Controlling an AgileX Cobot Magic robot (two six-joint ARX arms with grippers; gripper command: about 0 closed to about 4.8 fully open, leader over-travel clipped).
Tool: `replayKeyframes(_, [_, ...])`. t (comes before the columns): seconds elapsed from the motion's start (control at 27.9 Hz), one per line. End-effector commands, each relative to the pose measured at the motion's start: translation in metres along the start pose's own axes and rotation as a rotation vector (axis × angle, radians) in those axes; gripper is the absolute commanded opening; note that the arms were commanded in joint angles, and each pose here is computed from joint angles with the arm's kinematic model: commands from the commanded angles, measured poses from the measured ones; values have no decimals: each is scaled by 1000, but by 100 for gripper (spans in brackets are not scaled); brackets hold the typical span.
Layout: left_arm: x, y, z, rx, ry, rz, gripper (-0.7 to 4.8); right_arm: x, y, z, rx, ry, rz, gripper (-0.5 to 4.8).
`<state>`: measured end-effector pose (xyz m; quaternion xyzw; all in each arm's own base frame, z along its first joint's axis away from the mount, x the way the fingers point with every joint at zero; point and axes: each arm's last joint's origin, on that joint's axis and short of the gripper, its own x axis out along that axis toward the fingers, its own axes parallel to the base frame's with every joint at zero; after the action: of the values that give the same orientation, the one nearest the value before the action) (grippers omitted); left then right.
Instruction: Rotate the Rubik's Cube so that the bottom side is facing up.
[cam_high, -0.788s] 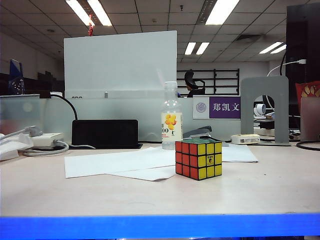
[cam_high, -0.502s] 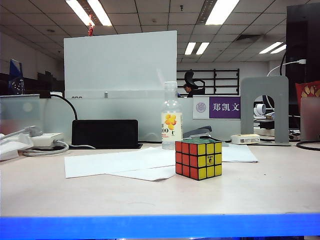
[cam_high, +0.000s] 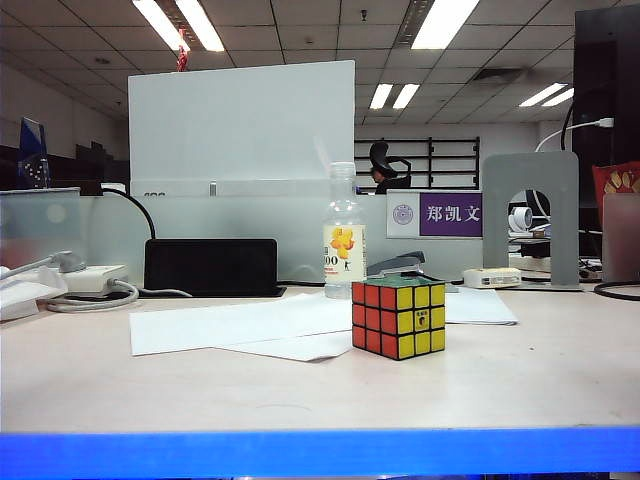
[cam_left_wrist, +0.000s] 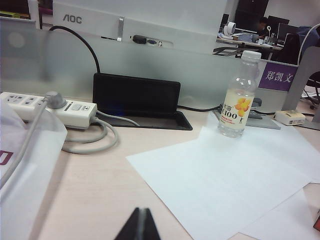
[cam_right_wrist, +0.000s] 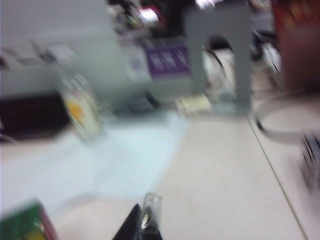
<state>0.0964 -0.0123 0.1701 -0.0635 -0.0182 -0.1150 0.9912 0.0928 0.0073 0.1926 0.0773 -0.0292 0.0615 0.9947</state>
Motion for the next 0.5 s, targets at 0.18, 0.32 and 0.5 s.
replayKeyframes(0.18, [0, 0, 2, 4, -14, -4, -5, 35, 19, 91, -24, 57, 209, 123])
replayKeyframes(0.32, [0, 0, 2, 4, -14, -4, -5, 80, 25, 122, 20, 220, 328, 277])
replayKeyframes(0.5, [0, 0, 2, 4, -14, -4, -5, 149, 30, 148, 101, 468, 448, 277])
